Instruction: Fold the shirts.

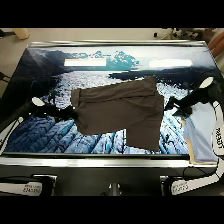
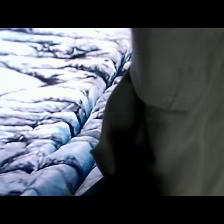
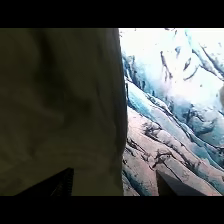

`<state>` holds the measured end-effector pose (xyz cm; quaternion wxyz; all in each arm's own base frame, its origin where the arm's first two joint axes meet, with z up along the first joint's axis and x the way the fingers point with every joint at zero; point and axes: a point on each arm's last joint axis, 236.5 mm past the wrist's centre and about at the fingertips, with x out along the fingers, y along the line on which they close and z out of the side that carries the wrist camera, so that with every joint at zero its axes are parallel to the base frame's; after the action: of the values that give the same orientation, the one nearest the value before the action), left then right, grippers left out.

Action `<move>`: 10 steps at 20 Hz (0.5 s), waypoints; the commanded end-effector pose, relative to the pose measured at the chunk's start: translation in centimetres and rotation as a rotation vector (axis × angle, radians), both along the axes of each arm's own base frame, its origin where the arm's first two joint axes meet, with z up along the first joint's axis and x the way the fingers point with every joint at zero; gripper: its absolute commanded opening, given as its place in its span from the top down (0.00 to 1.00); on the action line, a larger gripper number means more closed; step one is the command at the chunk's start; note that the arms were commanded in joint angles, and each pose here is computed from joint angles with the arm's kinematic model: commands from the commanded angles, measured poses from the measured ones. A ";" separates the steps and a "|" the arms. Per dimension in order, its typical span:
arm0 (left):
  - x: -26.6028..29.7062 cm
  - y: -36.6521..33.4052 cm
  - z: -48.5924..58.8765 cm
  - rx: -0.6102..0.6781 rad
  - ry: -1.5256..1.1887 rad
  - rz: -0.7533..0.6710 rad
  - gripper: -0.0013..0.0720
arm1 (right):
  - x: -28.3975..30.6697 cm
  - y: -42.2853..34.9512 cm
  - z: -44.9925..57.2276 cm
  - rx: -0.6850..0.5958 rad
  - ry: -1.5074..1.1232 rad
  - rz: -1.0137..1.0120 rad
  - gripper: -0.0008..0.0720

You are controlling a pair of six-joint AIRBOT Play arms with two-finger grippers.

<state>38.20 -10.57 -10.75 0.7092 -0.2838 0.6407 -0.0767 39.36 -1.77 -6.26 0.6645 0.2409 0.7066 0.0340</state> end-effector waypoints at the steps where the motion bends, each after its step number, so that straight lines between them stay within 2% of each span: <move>1: 0.3 0.1 2.1 0.013 -0.060 -0.040 0.95 | -0.6 1.8 -3.2 0.031 0.007 -0.008 0.26; 2: 0.2 0.3 2.7 0.029 -0.076 -0.053 0.95 | -0.7 2.7 -3.8 0.062 0.023 -0.012 0.27; 3: 0.2 0.4 3.3 0.036 -0.089 -0.060 0.95 | -0.9 3.7 -4.3 0.092 0.044 -0.010 0.32; 4: 0.3 0.4 3.8 0.036 -0.102 -0.061 0.95 | -0.9 4.5 -4.8 0.108 0.055 -0.003 0.32; 5: 0.3 0.4 4.4 0.036 -0.116 -0.061 0.95 | -0.8 5.1 -5.2 0.118 0.053 0.007 0.39; 6: 0.4 0.4 5.2 0.037 -0.136 -0.061 0.95 | -0.4 5.7 -5.2 0.128 0.042 0.005 0.64; 7: 0.6 0.4 6.3 0.039 -0.164 -0.060 0.95 | 0.3 6.4 -4.7 0.153 0.020 -0.005 0.96; 10: 2.2 1.7 13.1 0.059 -0.347 -0.051 0.95 | 3.3 6.6 1.5 0.164 -0.153 0.074 0.96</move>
<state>39.49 -9.69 -2.60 0.7767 -0.2437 0.5701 -0.1108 40.56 3.92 -8.68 0.6581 0.2734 0.6949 0.0960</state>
